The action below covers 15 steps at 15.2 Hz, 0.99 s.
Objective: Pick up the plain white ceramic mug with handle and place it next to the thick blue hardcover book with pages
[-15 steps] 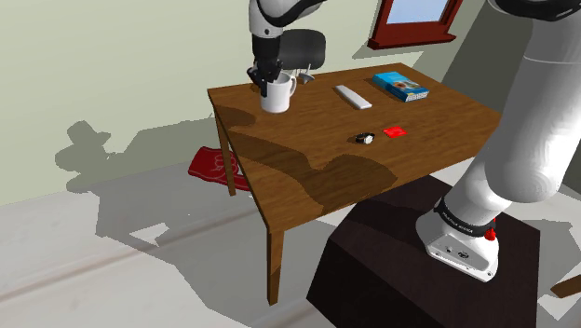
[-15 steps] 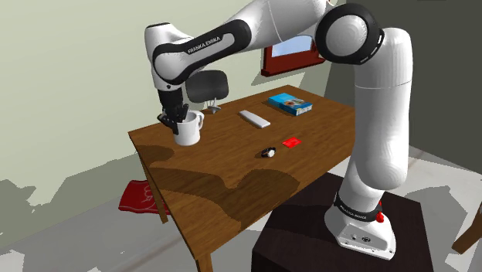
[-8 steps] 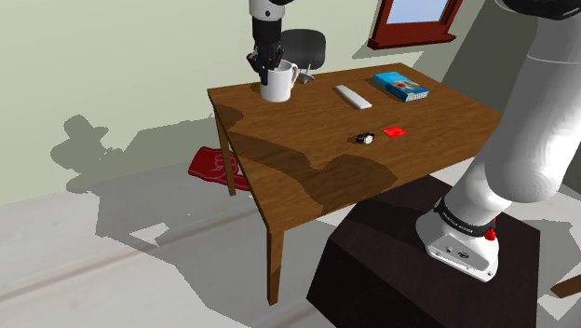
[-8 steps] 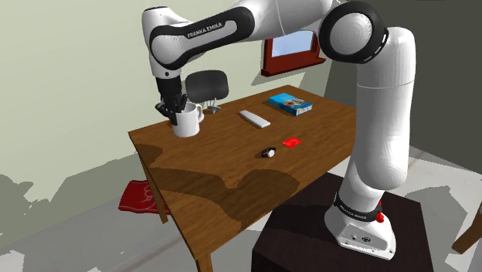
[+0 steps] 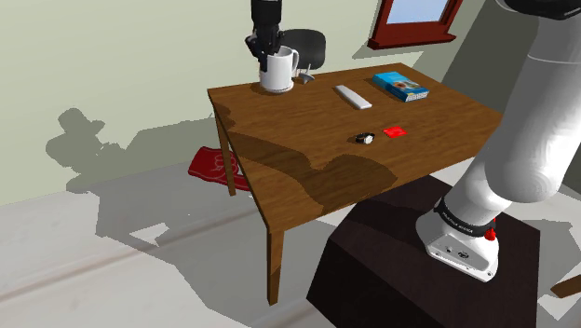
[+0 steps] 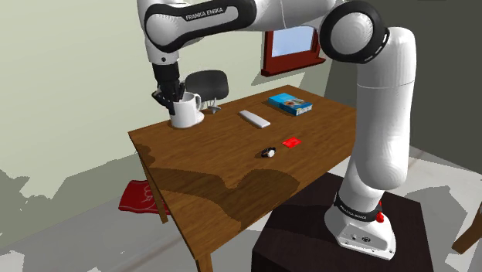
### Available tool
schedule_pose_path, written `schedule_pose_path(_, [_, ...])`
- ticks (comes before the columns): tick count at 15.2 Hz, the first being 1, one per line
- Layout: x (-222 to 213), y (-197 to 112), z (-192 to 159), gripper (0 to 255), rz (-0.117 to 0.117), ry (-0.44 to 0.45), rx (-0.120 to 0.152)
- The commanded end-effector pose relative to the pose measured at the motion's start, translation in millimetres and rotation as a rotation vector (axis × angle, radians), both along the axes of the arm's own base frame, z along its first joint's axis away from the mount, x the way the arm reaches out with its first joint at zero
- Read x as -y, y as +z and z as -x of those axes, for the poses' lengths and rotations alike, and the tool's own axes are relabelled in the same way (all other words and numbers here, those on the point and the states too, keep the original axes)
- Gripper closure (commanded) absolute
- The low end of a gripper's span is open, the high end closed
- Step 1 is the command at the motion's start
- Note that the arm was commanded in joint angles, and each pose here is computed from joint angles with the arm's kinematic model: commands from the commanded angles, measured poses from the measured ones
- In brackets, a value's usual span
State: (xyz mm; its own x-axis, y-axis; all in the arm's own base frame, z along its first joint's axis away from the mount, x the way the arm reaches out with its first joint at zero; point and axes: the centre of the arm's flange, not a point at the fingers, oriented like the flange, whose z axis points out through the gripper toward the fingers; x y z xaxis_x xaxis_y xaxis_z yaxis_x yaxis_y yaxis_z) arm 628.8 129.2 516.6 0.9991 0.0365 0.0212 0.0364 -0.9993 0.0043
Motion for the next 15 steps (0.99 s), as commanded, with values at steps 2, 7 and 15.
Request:
schedule_pose_path(2, [24,5,11,255,0.000,0.000,0.000])
schedule_pose_path(7, [84,5,39,255,0.000,0.000,0.000])
schedule_pose_path(15, [179,6,83,255,0.000,0.000,0.000])
